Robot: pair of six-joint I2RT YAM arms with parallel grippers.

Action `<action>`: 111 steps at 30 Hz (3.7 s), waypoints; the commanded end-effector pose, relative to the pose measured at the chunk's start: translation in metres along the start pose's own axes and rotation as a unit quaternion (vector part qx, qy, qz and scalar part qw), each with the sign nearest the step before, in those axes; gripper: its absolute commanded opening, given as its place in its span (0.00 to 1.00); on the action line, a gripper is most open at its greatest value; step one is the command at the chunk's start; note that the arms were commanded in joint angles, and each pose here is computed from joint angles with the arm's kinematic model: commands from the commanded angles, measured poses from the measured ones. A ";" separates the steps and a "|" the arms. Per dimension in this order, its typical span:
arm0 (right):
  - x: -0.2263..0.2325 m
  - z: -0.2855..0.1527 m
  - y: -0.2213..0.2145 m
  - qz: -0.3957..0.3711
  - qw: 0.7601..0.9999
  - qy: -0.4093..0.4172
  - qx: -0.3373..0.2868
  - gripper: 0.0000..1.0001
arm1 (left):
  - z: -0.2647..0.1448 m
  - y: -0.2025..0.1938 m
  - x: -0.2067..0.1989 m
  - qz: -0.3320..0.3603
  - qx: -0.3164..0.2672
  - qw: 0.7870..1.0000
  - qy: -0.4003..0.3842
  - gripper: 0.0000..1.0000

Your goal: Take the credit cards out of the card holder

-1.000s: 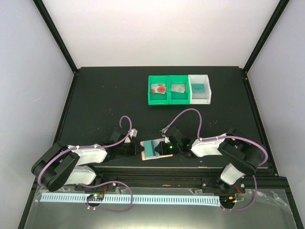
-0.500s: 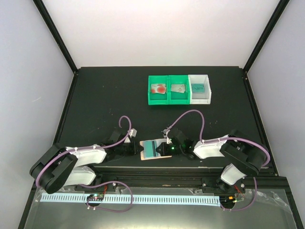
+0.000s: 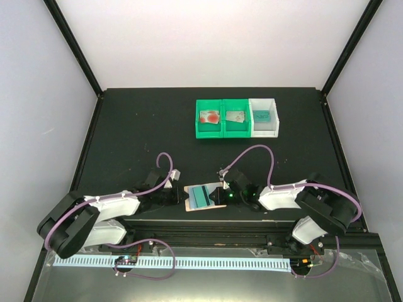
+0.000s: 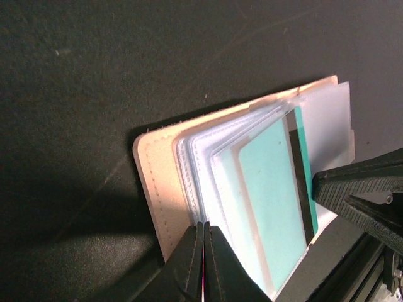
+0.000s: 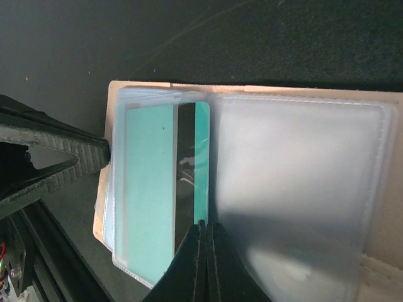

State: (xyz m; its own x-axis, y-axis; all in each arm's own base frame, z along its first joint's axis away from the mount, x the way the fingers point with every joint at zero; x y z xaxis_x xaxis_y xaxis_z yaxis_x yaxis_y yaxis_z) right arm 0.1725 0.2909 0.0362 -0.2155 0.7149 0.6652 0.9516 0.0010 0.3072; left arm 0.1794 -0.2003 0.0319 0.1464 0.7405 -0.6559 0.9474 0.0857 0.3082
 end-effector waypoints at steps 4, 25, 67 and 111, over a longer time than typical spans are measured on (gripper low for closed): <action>-0.001 -0.006 0.005 0.004 1.000 -0.001 -0.017 0.03 | -0.015 0.020 -0.029 0.014 -0.031 0.999 -0.032 0.16; 0.005 0.003 0.010 -0.009 1.000 0.011 -0.004 0.22 | 0.021 0.001 -0.020 0.011 0.029 0.999 -0.040 0.02; -0.002 -0.026 0.023 -0.015 0.999 -0.001 -0.033 0.01 | 0.009 0.019 -0.025 0.047 -0.008 0.999 -0.015 0.02; 0.081 -0.152 0.071 0.220 0.966 0.060 -0.124 0.01 | -0.094 0.027 -0.209 0.610 -0.274 0.741 -0.054 0.52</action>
State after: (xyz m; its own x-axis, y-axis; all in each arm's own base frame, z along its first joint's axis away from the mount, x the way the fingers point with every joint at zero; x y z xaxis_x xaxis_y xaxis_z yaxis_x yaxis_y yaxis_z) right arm 0.1903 0.2423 0.2083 0.1183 0.5612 0.8192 0.8839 -0.4354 0.1707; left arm 0.1352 -0.2860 0.2148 0.9197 0.3841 0.0808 0.0386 -0.2935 0.9552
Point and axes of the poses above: each gripper's point midway between its finger pads, its own z axis out along the fingers, its own x axis along the line the jaws close on, y = z × x, the point moved 2 cm from there along -z, back along the fingers, and after that the axes turned 3 degrees about z, right-handed, at the moved point
